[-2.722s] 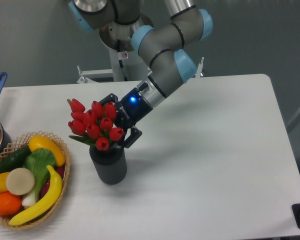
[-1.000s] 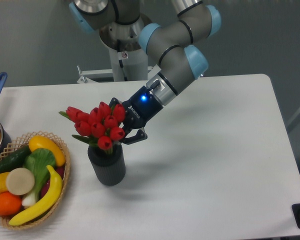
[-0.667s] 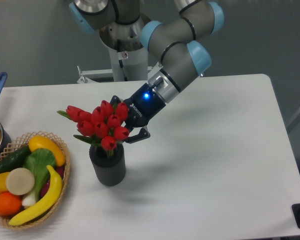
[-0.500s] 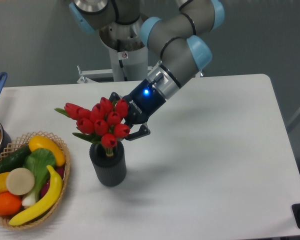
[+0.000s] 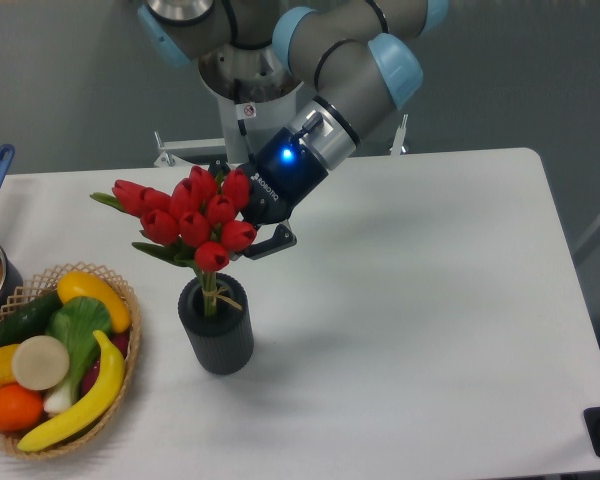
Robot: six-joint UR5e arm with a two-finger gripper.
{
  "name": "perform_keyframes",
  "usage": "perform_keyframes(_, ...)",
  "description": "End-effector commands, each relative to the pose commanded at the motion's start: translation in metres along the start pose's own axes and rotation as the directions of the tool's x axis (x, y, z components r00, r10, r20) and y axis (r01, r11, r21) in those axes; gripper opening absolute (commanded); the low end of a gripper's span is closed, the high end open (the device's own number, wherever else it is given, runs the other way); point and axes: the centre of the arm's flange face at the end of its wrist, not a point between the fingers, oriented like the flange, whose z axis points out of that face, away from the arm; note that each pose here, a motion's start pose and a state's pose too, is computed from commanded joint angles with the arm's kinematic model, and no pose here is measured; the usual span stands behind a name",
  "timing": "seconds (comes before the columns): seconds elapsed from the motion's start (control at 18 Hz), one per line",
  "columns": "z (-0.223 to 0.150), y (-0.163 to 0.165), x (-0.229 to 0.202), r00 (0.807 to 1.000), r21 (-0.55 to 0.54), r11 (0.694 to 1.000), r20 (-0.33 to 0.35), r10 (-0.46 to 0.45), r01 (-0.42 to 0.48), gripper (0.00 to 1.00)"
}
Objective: Pick up the flowers from the vase
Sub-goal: 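Lift the gripped tulip bunch straight up out of the black vase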
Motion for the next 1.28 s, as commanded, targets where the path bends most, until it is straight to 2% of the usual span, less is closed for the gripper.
perform_keyframes(0.33,-0.015,-0.036,0.010,1.000,0.010,1.000,0.027,-0.015,0.015,0.42)
perform_keyframes(0.94,-0.039,-0.059,0.028,0.997,0.016,1.000,0.076,0.006,-0.007,0.42)
perform_keyframes(1.28,-0.093,-0.057,0.000,0.981,0.026,0.999,0.194,0.013,-0.018,0.42)
